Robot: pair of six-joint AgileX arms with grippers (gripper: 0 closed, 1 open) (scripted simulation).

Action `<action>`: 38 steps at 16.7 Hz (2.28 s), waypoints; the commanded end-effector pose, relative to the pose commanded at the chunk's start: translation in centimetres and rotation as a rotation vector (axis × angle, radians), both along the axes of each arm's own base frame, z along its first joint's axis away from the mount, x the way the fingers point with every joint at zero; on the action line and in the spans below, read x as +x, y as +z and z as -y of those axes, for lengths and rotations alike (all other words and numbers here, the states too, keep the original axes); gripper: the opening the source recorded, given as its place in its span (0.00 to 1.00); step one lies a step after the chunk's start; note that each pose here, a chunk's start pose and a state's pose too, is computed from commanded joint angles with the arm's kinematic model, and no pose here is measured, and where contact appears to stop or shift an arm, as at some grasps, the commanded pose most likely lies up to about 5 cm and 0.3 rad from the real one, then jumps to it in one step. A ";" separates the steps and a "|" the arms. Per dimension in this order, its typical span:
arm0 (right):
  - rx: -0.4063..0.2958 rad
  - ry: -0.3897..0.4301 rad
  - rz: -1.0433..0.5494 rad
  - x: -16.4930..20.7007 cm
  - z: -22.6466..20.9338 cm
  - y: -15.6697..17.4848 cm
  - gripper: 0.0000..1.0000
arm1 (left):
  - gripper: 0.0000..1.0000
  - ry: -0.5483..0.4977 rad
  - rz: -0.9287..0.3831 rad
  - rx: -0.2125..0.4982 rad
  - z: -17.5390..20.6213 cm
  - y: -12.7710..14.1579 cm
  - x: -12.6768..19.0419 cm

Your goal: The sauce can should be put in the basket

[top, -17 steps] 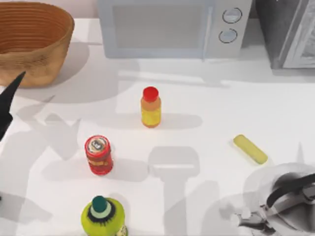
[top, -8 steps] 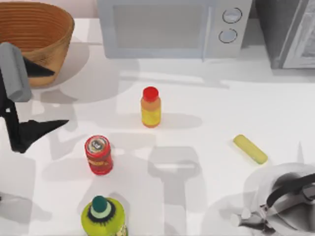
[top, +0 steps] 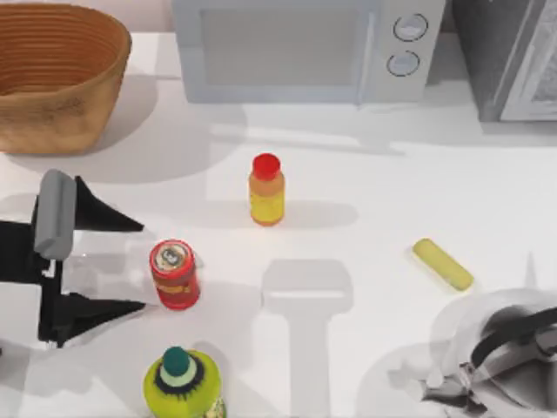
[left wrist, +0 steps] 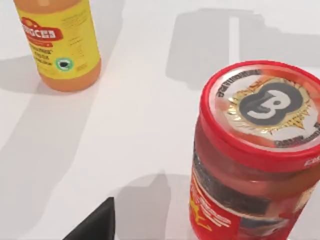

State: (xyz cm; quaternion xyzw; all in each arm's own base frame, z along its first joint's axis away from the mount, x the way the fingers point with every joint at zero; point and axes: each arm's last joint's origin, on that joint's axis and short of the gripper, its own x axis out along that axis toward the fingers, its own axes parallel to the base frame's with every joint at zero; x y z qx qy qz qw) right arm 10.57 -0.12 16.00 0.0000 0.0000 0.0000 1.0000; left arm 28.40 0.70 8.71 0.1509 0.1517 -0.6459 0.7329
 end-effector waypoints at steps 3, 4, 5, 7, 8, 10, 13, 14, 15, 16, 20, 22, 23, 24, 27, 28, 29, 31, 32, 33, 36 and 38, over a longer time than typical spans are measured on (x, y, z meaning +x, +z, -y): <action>0.000 0.000 0.000 0.0 0.0 0.0 1.00 | 1.00 0.000 -0.008 -0.023 -0.2 -0.6 -0.2; 0.000 0.000 0.000 0.0 0.0 0.0 1.00 | 1.00 0.000 -0.008 -0.023 -0.2 -0.6 -0.2; 0.000 0.000 0.000 0.0 0.0 0.0 1.00 | 1.00 0.000 -0.008 -0.023 -0.2 -0.6 -0.2; 0.000 0.000 0.000 0.0 0.0 0.0 1.00 | 1.00 -0.003 -0.005 -0.020 -0.1 -0.5 -0.2; 0.000 0.000 0.000 0.0 0.0 0.0 1.00 | 1.00 -0.004 -0.004 -0.021 -0.1 -0.5 -0.1; 0.000 0.000 0.000 0.0 0.0 0.0 1.00 | 1.00 -0.010 -0.001 -0.028 0.4 -0.7 0.7; 0.000 0.000 0.000 0.0 0.0 0.0 1.00 | 1.00 -0.021 -0.009 -0.031 2.2 -1.4 2.1; 0.000 0.000 0.000 0.0 0.0 0.0 1.00 | 1.00 -0.021 -0.012 -0.029 2.9 -1.7 2.5; 0.000 0.000 0.000 0.0 0.0 0.0 1.00 | 1.00 -0.018 -0.010 -0.028 3.7 -1.9 2.8; 0.000 0.000 0.000 0.0 0.0 0.0 1.00 | 1.00 -0.015 -0.005 -0.029 4.3 -2.1 3.0; 0.000 0.000 0.000 0.0 0.0 0.0 1.00 | 1.00 -0.007 -0.015 -0.033 5.9 -3.2 2.0; 0.000 0.000 0.000 0.0 0.0 0.0 1.00 | 1.00 -0.005 -0.011 -0.027 6.1 -3.4 1.1; 0.000 0.000 0.000 0.0 0.0 0.0 1.00 | 1.00 -0.002 -0.007 -0.024 6.1 -3.4 0.8; 0.000 0.000 0.000 0.0 0.0 0.0 1.00 | 1.00 0.000 -0.008 -0.023 6.1 -3.4 0.6; 0.000 0.000 0.000 0.0 0.0 0.0 1.00 | 1.00 0.000 -0.009 -0.023 6.1 -3.4 0.6; 0.000 0.000 0.000 0.0 0.0 0.0 1.00 | 1.00 0.000 -0.009 -0.023 6.1 -3.4 0.6; 0.000 0.000 0.000 0.0 0.0 0.0 1.00 | 0.92 0.000 -0.009 -0.023 6.1 -3.4 0.6; 0.000 0.000 0.000 0.0 0.0 0.0 1.00 | 0.77 0.000 -0.009 -0.023 6.1 -3.4 0.6; 0.000 0.000 0.000 0.0 0.0 0.0 1.00 | 0.70 0.000 -0.009 -0.023 6.1 -3.4 0.6; 0.000 0.000 0.000 0.0 0.0 0.0 1.00 | 0.62 0.000 -0.009 -0.023 6.1 -3.4 0.6; 0.000 0.000 0.000 0.0 0.0 0.0 1.00 | 0.40 0.000 -0.009 -0.023 6.1 -3.4 0.6; 0.000 0.000 0.000 0.0 0.0 0.0 1.00 | 0.25 0.000 -0.009 -0.023 6.1 -3.4 0.6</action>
